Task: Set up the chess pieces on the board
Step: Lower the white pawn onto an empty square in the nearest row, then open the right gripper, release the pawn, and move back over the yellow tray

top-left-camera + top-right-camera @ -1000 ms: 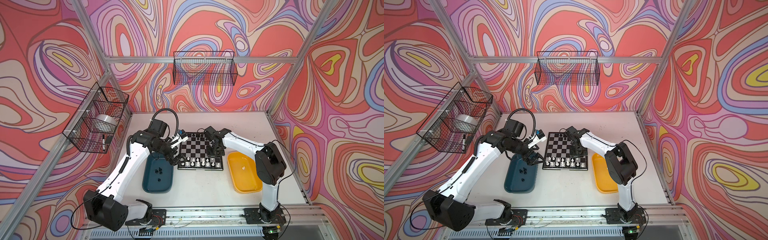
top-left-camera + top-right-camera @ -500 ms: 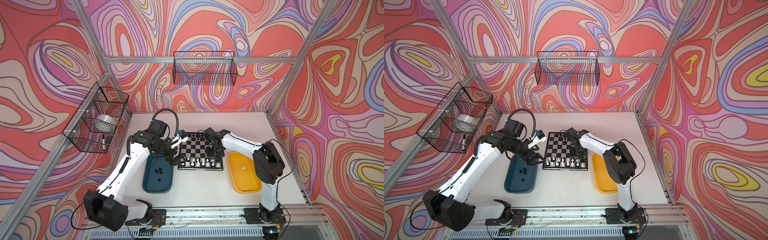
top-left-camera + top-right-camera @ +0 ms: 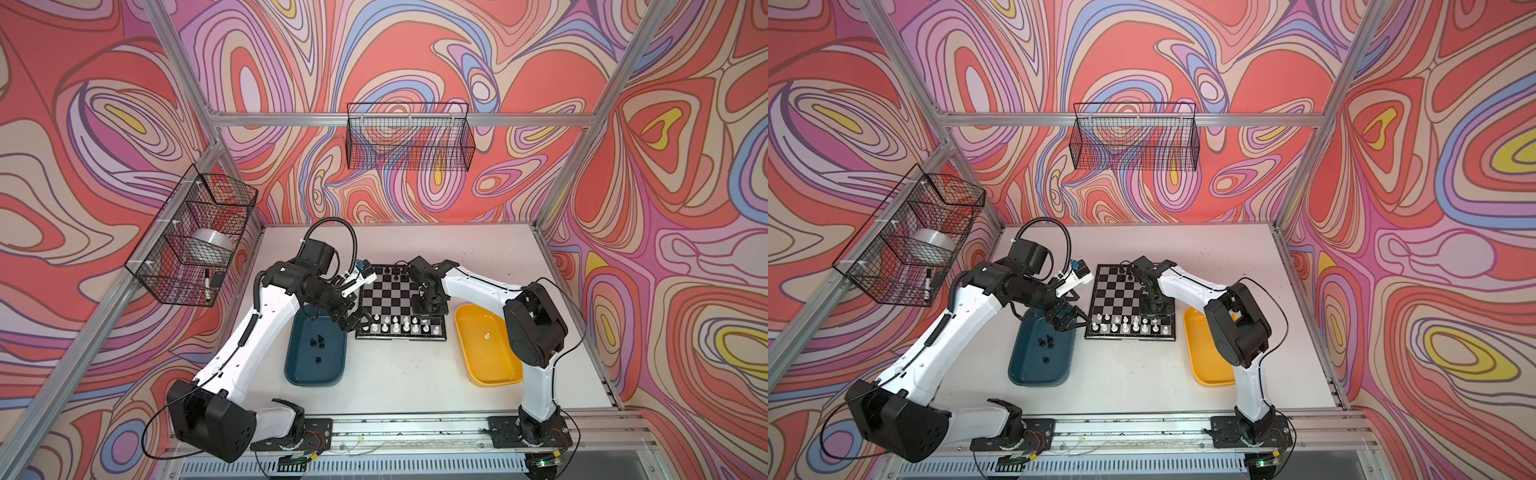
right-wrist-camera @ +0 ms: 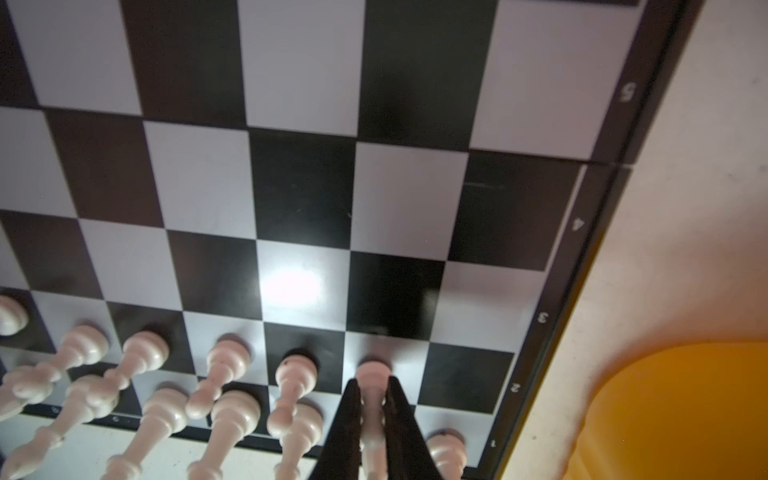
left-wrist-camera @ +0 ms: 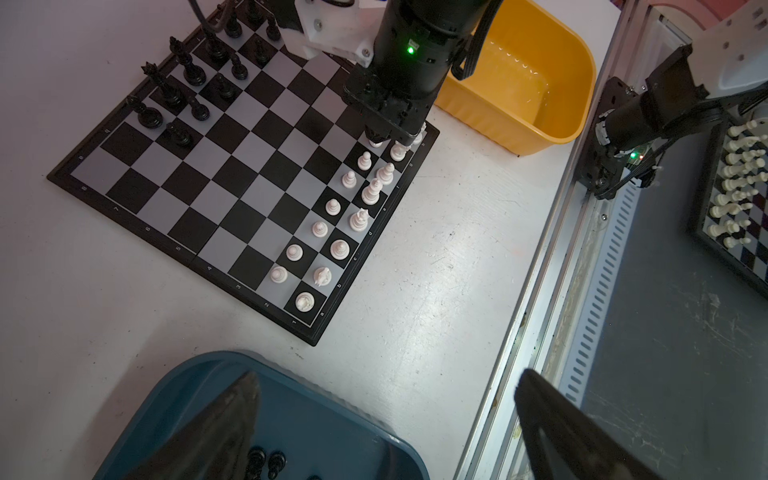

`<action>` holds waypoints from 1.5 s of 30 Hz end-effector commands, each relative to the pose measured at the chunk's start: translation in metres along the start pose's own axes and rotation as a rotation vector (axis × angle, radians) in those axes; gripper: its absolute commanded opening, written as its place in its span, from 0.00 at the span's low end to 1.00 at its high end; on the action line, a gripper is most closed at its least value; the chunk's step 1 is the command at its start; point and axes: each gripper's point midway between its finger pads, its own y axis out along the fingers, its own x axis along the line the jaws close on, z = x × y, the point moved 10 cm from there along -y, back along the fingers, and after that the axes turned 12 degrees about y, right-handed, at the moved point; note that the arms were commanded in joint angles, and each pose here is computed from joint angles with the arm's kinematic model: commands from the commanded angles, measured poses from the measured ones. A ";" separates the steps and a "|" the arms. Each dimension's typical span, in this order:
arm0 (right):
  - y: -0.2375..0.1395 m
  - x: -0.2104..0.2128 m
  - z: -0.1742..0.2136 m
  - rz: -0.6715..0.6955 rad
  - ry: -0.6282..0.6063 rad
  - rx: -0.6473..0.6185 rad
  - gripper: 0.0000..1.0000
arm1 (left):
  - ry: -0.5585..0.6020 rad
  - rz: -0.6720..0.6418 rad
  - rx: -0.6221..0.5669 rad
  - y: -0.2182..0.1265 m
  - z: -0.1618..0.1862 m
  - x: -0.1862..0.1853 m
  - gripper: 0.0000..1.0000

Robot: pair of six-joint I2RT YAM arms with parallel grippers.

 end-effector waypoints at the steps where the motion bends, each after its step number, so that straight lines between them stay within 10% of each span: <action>1: 0.011 0.000 0.003 0.019 0.001 0.019 0.13 | -0.005 0.016 -0.002 -0.003 0.005 -0.005 0.97; 34: -0.062 0.016 -0.016 -0.043 -0.040 -0.133 0.29 | -0.001 0.069 -0.023 -0.003 -0.001 -0.005 0.93; 45: -0.099 -0.045 -0.012 -0.071 0.098 -0.203 0.25 | 0.067 0.129 0.047 0.013 -0.018 -0.012 0.84</action>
